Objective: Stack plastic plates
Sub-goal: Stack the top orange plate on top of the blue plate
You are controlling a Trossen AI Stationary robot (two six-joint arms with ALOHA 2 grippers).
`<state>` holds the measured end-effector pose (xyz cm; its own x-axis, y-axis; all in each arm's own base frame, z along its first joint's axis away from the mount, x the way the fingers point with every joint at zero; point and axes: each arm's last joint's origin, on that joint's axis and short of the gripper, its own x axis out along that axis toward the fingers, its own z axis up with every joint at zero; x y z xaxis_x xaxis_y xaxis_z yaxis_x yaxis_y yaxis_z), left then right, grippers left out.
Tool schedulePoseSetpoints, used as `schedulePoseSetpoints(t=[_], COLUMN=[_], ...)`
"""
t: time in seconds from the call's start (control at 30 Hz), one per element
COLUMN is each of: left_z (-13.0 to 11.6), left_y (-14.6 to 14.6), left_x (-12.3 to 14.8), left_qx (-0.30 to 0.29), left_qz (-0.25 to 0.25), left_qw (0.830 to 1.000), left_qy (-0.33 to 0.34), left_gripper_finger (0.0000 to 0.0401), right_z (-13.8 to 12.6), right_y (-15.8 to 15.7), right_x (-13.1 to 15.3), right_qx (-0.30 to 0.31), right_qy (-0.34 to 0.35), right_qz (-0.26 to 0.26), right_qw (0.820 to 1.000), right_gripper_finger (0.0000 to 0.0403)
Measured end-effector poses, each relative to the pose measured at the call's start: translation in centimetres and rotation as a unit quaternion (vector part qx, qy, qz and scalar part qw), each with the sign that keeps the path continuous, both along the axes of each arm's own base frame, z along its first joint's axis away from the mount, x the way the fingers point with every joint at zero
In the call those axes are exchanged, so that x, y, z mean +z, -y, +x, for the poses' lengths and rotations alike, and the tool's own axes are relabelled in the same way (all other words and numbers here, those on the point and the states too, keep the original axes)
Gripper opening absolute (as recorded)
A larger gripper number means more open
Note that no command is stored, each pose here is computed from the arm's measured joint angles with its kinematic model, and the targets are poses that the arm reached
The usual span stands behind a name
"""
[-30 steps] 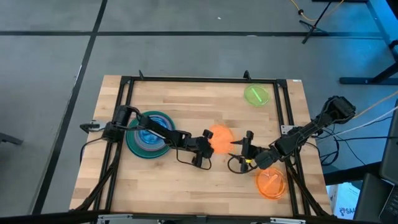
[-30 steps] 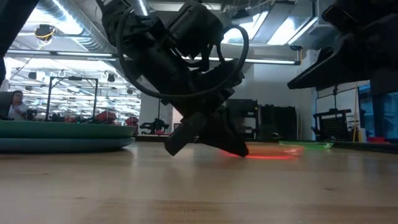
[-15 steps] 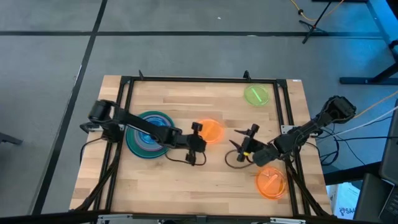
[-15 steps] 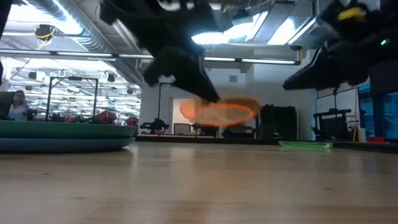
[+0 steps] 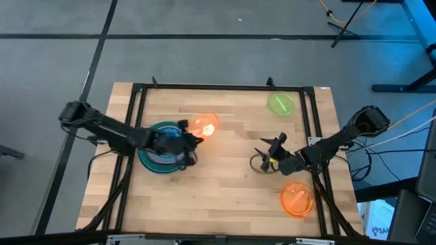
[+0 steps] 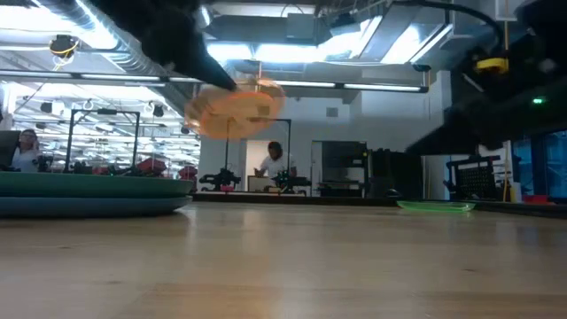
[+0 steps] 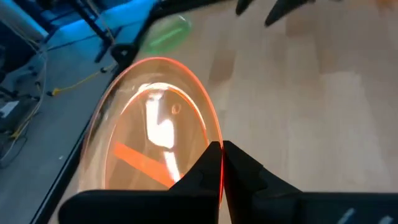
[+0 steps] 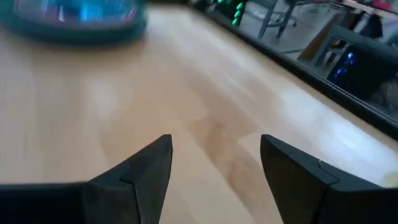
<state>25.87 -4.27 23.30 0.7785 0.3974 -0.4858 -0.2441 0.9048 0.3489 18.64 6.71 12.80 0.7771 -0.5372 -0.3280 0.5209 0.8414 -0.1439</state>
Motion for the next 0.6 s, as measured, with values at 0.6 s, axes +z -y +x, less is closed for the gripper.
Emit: schedulePoseSetpoints(t=[0.6], left_z=[-7.6], left_y=[1.1], left_x=[-0.3], left_qx=[0.117], left_qz=[-0.144], left_qw=[0.977], left_qy=[-0.105], left_gripper_finger=[0.0002], right_z=[0.6], right_y=[2.6], right_x=[-2.2], right_qx=[-0.059], right_qy=[0.004], right_qz=[0.026], right_qw=[0.998], right_gripper_finger=[0.0238])
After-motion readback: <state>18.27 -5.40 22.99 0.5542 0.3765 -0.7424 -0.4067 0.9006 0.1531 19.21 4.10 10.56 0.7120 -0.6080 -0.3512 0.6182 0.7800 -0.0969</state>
